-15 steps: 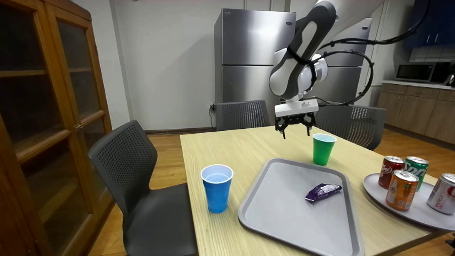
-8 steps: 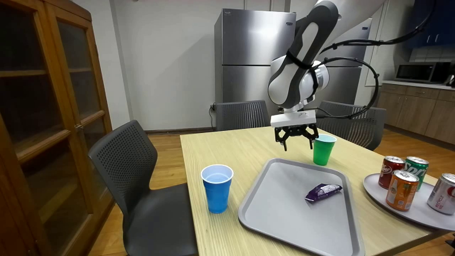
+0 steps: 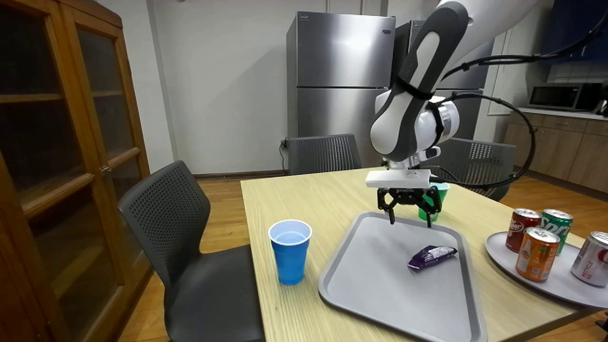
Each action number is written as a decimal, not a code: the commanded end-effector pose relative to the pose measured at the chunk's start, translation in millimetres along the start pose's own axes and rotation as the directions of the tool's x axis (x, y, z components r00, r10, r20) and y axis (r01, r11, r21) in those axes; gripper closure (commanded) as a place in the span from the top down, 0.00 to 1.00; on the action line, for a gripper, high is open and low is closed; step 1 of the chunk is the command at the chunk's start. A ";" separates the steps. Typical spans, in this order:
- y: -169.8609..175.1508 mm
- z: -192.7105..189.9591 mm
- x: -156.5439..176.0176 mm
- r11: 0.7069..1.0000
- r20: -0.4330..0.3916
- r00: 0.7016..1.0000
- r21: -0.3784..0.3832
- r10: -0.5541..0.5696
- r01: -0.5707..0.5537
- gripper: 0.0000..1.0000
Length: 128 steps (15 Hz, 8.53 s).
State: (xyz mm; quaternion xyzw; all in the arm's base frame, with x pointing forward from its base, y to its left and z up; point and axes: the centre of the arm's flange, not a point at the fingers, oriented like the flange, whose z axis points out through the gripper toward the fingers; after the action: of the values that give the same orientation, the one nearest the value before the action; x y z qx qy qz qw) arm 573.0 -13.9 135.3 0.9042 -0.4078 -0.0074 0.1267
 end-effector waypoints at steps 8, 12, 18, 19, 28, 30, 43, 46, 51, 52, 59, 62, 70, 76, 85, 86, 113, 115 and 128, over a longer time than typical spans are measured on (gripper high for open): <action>73.3 34.6 -31.6 0.960 0.134 0.964 0.128 0.231 -0.248 1.00; 75.3 44.5 -34.0 0.948 0.154 0.950 0.125 0.273 -0.293 1.00; 73.0 44.7 -29.1 0.938 0.156 0.942 0.135 0.298 -0.319 1.00; 73.3 45.1 -28.9 0.937 0.157 0.941 0.134 0.301 -0.322 1.00; 73.4 50.7 -23.9 0.926 0.144 0.930 0.123 0.339 -0.356 1.00; 72.8 53.0 -22.8 0.926 0.141 0.928 0.117 0.344 -0.360 1.00; 70.6 58.9 -18.4 0.923 0.131 0.925 0.103 0.358 -0.372 0.31; 71.6 51.8 -19.8 0.927 0.127 0.929 0.099 0.349 -0.362 0.07; 68.8 16.3 -20.1 0.941 0.058 0.947 0.103 0.317 -0.322 0.05; 65.8 6.9 -18.8 0.945 0.037 0.951 0.108 0.306 -0.308 0.03; 19.4 -51.4 -20.5 0.977 -0.097 0.980 0.145 0.174 -0.159 0.04; -5.3 -66.0 -21.2 0.984 -0.126 0.987 0.159 0.103 -0.082 0.04; -91.1 -93.6 -28.2 0.967 -0.165 0.980 0.211 -0.110 0.144 0.04; -143.6 -78.6 -34.5 0.923 -0.191 0.934 0.185 -0.302 0.336 0.04; -198.5 -37.1 -34.2 0.858 -0.191 0.862 0.132 -0.469 0.496 0.04; -203.4 -33.6 -34.0 0.855 -0.189 0.858 0.128 -0.477 0.503 0.04; -156.4 -98.8 -3.3 0.842 -0.235 0.841 0.131 -0.487 0.524 1.00; -140.9 -106.7 1.2 0.853 -0.226 0.854 0.133 -0.469 0.504 1.00; -17.1 -126.0 31.0 0.959 -0.161 0.962 0.141 -0.223 0.246 1.00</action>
State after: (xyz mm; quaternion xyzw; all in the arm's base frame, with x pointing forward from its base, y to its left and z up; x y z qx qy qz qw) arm 654.7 21.8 238.9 0.9631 -0.2439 0.0724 0.0876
